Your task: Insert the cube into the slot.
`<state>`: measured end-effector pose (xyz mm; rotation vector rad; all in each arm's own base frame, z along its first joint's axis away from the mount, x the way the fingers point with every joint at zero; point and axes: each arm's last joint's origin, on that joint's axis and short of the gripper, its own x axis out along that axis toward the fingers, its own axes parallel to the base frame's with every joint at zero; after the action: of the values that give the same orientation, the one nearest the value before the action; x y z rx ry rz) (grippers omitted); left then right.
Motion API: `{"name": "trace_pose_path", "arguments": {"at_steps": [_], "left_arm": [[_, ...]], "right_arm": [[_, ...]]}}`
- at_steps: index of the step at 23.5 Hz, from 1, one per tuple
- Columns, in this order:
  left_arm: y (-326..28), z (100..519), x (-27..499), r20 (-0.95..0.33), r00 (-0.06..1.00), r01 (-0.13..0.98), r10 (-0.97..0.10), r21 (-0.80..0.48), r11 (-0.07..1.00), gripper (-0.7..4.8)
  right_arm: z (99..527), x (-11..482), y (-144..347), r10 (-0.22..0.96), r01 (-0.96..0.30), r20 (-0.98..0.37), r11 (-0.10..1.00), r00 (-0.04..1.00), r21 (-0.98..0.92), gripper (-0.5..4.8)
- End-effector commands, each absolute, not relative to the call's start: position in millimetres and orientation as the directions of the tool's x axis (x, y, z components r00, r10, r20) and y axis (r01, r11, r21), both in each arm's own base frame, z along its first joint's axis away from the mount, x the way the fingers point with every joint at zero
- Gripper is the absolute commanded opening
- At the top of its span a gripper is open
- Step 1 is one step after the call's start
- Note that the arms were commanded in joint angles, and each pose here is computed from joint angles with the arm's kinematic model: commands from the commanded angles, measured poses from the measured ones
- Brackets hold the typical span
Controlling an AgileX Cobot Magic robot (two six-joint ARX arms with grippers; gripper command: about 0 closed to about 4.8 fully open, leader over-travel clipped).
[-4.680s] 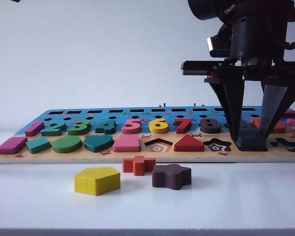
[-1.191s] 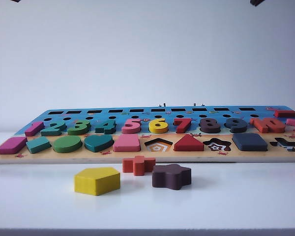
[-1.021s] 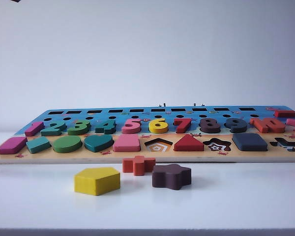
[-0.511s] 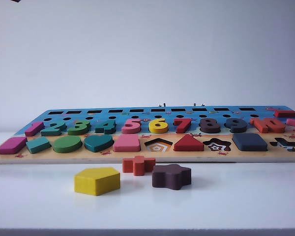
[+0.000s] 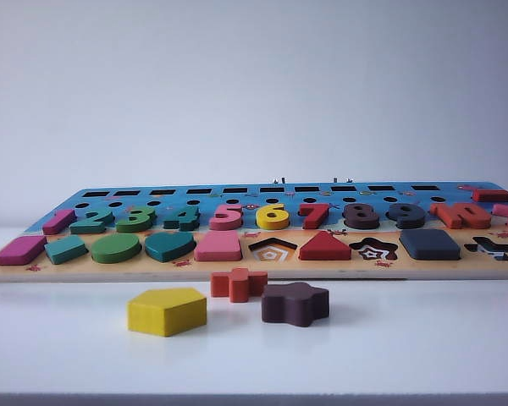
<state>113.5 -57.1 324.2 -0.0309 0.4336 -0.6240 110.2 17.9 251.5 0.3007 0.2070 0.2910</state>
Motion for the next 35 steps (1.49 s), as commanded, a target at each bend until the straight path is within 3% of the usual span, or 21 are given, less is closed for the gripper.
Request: {"name": "trace_pose_path", "arguments": {"at_steps": [1, 11, 25, 35], "left_arm": [[-47, 331, 118, -0.311, 0.795, 0.5, -0.52, -0.15, 0.853, 0.07], [-21, 305, 108, -0.199, 0.939, 0.279, -0.282, -0.044, 0.959, 0.07], [-4, 251, 87, -0.076, 0.996, -0.04, 0.04, -0.004, 0.999, 0.07], [-2, 192, 86, -0.09, 0.988, -0.12, 0.125, 0.065, 0.991, 0.07]], "right_arm": [[241, 106, 15, 0.295, -0.242, -0.131, 0.917, 0.947, 0.316, -0.06], [202, 93, 8, 0.233, -0.198, -0.082, 0.931, 0.969, 0.307, -0.06], [174, 94, 7, 0.217, -0.184, -0.079, 0.934, 0.973, 0.306, -0.06], [159, 96, 7, 0.217, -0.18, -0.091, 0.934, 0.972, 0.308, -0.06]]}}
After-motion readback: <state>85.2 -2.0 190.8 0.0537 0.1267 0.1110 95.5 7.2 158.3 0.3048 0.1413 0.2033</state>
